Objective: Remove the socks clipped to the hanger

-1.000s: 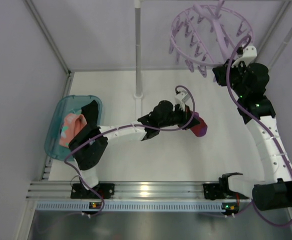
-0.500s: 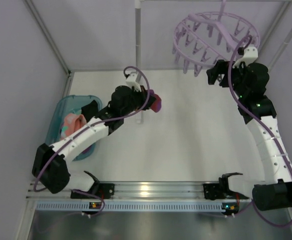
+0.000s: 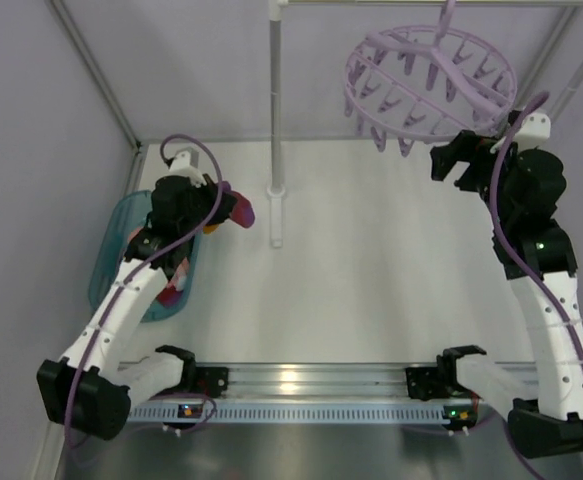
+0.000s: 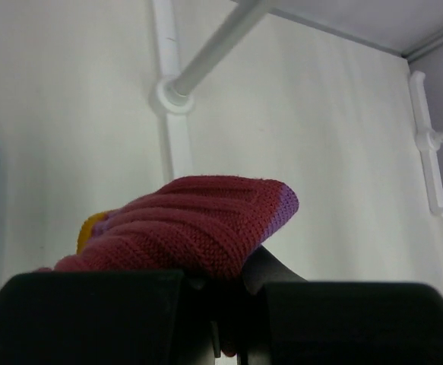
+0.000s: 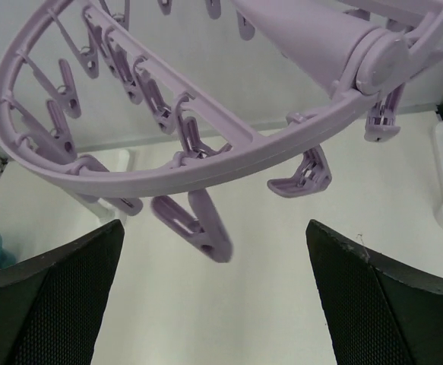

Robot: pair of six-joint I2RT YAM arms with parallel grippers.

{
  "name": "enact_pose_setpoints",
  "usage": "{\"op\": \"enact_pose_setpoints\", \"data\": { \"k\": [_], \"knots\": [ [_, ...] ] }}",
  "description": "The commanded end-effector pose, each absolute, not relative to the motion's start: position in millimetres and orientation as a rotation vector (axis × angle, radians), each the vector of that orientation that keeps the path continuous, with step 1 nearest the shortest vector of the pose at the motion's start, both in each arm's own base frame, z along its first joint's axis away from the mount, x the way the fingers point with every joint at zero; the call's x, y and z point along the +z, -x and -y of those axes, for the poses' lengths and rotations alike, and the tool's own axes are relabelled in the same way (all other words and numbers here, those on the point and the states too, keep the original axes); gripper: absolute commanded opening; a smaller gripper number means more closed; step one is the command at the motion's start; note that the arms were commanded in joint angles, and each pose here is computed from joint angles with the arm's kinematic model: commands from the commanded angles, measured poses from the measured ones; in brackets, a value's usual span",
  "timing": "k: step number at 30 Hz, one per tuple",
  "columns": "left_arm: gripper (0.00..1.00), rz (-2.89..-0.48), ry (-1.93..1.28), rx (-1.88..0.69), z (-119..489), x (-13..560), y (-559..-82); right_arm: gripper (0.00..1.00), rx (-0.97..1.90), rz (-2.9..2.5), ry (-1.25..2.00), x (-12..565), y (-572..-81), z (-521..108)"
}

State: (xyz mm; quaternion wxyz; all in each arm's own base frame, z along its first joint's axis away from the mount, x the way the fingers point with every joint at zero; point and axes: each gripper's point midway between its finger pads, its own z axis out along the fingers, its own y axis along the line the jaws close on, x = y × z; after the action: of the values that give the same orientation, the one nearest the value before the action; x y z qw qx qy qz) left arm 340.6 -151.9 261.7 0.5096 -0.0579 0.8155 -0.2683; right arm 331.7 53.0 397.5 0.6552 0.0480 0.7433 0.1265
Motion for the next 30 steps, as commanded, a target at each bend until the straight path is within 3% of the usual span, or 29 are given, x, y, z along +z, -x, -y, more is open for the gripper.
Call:
{"op": "enact_pose_setpoints", "data": {
  "k": [1,12,18,25,30],
  "knots": [
    [0.0,-1.979,0.233,-0.605,119,264,-330,1.0,0.272,-1.687,-0.157,400,-316,-48],
    [0.01,-1.975,0.627,-0.422,15,252,-331,1.0,0.36,-1.707,-0.121,404,-299,-61],
    [0.0,-1.925,0.835,-0.181,-58,234,-329,0.99,0.365,-1.714,-0.107,403,-294,-62],
    [0.0,-1.884,0.904,0.1,-102,228,-314,0.99,0.4,-1.704,-0.106,407,-294,-67],
    [0.0,-1.906,0.928,0.105,-104,219,-319,1.0,0.452,-1.702,-0.111,405,-297,-74]
  ]
}}
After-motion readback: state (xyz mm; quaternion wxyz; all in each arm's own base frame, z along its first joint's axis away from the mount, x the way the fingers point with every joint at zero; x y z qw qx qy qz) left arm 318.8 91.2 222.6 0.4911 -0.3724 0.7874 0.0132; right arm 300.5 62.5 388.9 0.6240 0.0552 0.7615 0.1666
